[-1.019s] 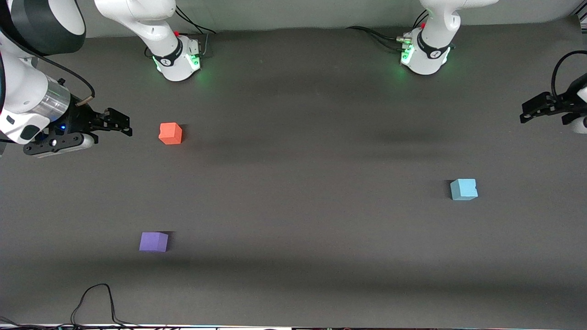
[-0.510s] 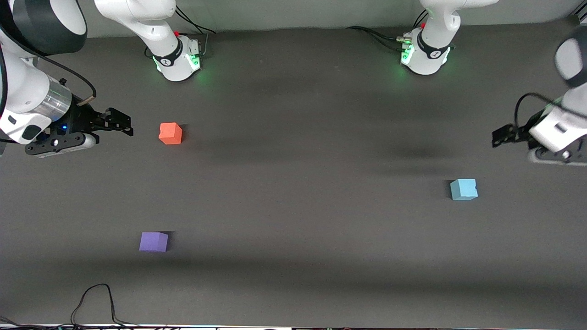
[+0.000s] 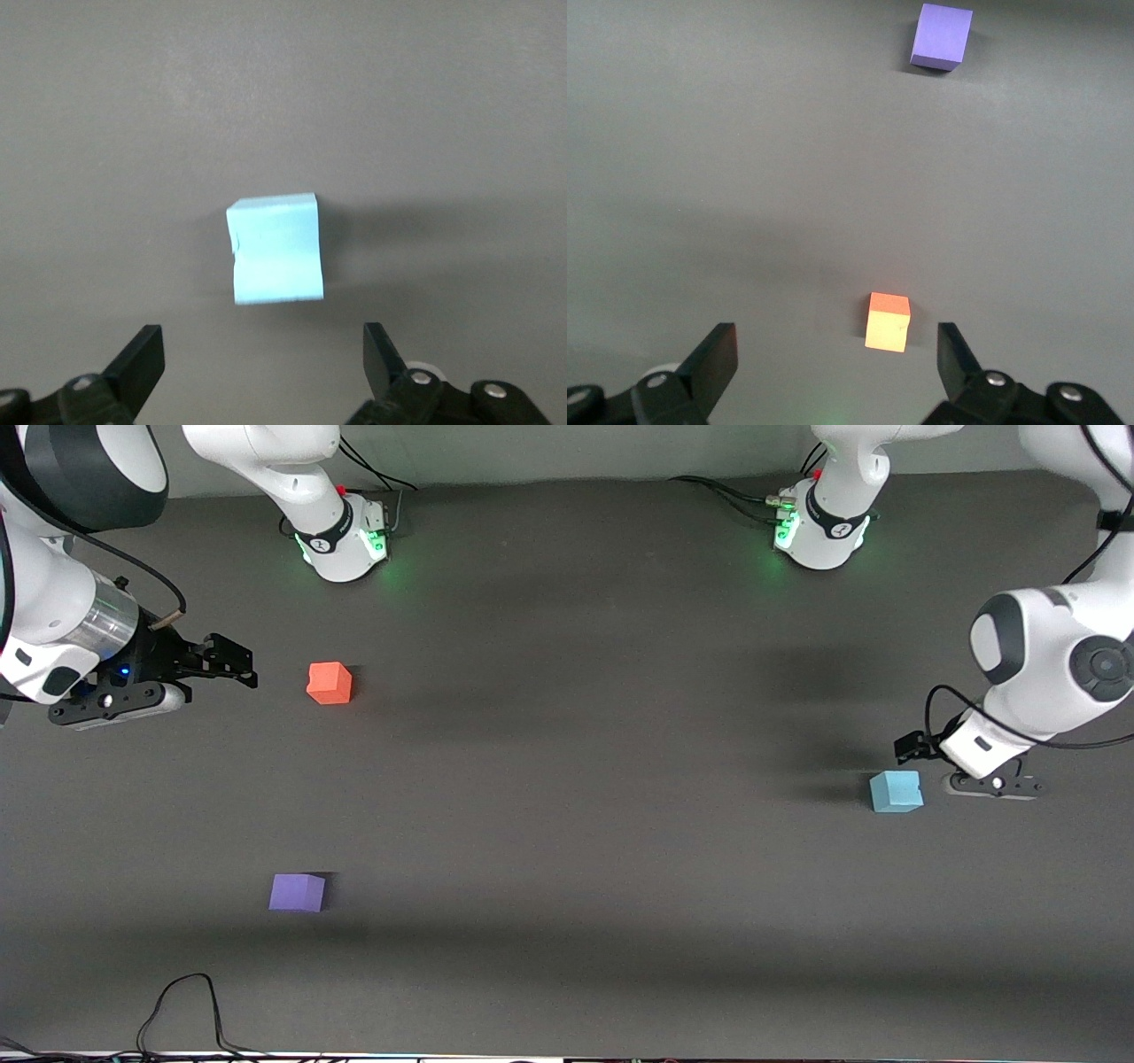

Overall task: Place blue block between orange and purple blocks
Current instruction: 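Move the left gripper down over the light-blue cube, then close the left gripper on the light-blue cube and lift it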

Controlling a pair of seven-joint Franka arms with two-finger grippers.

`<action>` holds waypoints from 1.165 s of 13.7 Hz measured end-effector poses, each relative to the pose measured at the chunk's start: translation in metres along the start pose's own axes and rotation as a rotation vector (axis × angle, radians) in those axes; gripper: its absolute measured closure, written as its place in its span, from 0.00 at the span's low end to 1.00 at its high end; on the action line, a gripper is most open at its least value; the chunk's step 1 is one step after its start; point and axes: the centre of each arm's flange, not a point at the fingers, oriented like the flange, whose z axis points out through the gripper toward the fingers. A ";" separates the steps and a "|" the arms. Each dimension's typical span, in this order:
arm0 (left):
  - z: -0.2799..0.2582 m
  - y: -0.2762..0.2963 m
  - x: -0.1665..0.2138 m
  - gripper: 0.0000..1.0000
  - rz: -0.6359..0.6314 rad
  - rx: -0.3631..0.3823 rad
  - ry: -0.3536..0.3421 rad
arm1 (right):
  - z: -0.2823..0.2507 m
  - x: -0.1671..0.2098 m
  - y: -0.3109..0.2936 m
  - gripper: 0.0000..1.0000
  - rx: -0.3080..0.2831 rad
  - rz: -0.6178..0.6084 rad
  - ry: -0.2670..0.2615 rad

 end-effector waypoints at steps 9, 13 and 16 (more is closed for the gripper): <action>0.087 0.001 0.006 0.00 0.004 0.006 0.000 | 0.000 0.000 0.000 0.00 0.000 0.000 0.000; 0.089 0.000 0.007 0.14 0.004 0.006 0.001 | 0.000 0.000 0.000 0.00 0.000 0.000 0.000; 0.086 0.000 0.010 0.44 0.004 0.007 0.009 | 0.000 0.000 0.000 0.00 0.000 0.000 0.000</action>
